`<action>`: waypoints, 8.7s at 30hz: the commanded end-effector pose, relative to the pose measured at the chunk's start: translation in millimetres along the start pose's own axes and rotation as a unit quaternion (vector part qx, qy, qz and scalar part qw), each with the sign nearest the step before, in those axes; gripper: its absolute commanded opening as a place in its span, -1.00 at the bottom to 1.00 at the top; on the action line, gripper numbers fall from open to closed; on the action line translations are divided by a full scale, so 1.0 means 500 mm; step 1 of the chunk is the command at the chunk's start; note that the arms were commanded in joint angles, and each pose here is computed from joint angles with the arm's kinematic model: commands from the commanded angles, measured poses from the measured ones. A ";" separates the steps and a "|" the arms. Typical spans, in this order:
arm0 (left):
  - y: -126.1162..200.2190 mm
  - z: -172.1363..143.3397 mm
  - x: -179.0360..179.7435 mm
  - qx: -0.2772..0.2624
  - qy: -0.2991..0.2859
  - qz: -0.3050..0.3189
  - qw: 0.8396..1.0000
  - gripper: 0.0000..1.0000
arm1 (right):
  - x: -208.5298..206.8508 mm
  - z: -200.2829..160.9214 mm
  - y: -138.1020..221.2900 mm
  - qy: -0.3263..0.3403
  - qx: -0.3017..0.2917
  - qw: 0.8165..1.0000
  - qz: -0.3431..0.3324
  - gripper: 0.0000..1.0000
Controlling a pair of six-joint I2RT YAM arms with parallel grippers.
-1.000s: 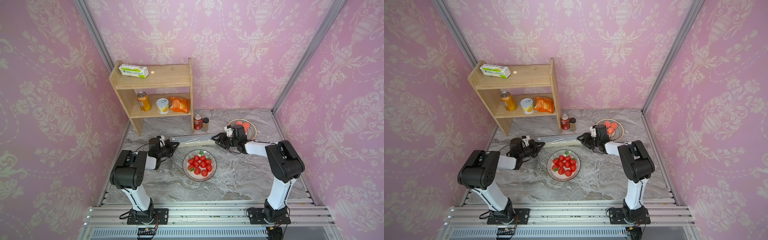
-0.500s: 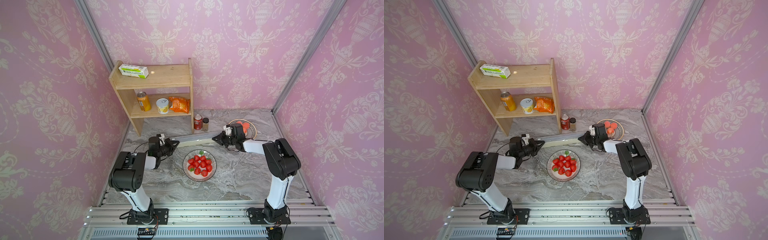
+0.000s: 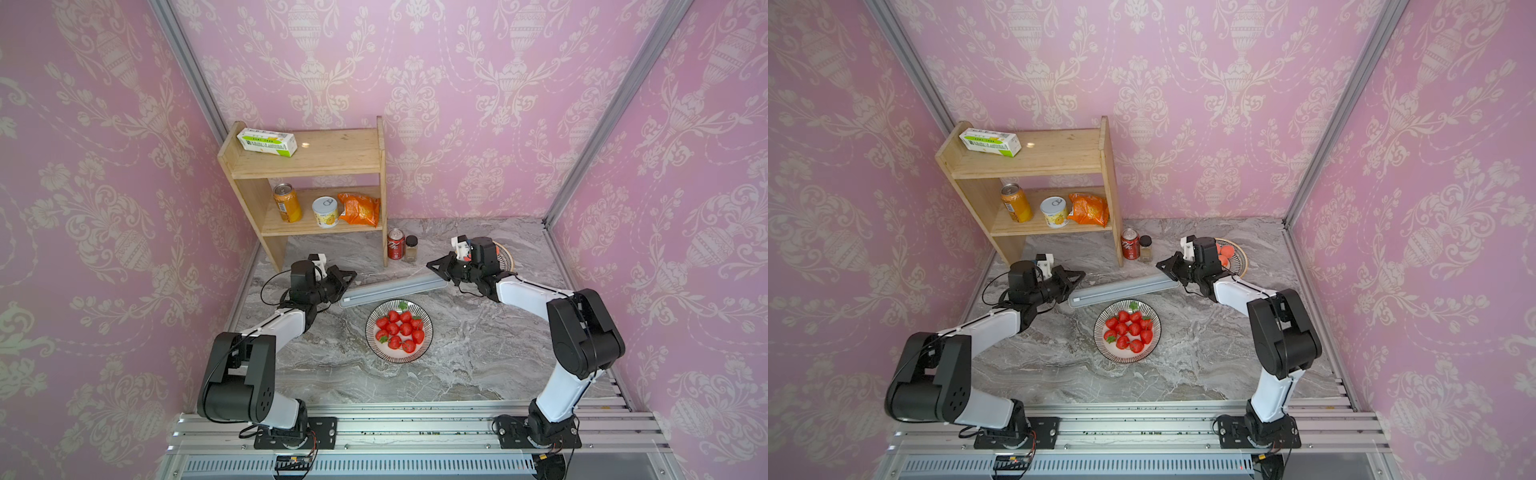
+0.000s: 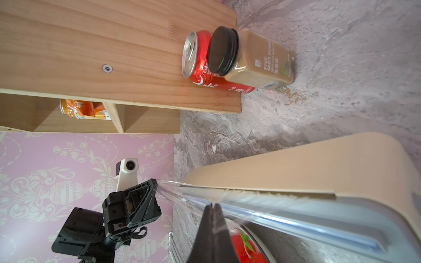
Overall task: Wrap the plate with plastic wrap
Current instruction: Pull the plastic wrap from the plastic wrap cutting box, then cover the plate with plastic wrap.
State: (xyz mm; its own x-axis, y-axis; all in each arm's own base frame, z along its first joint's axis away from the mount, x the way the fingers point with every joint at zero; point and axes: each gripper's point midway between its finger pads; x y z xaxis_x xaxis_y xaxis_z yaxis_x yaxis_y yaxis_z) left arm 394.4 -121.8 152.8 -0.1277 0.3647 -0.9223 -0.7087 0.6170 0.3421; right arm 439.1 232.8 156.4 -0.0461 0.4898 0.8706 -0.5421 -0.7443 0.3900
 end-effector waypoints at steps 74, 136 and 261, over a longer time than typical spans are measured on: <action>0.075 0.056 -0.238 -0.040 -0.086 -0.062 0.994 -1.00 | 0.253 0.073 0.125 0.092 -0.045 0.992 0.078 -1.00; 0.115 0.094 -0.367 -0.072 -0.116 -0.105 0.985 -1.00 | 0.395 0.131 0.177 0.142 -0.074 0.980 0.119 -1.00; 0.295 -0.353 0.014 0.160 -0.036 0.165 0.973 -1.00 | -0.015 -0.399 0.317 -0.027 0.210 0.973 -0.094 -1.00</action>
State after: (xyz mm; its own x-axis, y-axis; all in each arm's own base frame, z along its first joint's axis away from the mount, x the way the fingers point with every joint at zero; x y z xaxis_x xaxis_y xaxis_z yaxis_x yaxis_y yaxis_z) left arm 183.8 -155.0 180.2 -0.2017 0.5896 -0.7821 -0.4522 0.6523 0.6083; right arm 205.0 205.8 161.0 0.0466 0.6034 0.7961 -0.2000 -0.7752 0.5992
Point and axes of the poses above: each gripper's point midway between its finger pads, its own y axis back along the fingers, its own x axis along the line the jaws close on, z = x × y, and after that the axes turned 2 degrees about y, right-handed
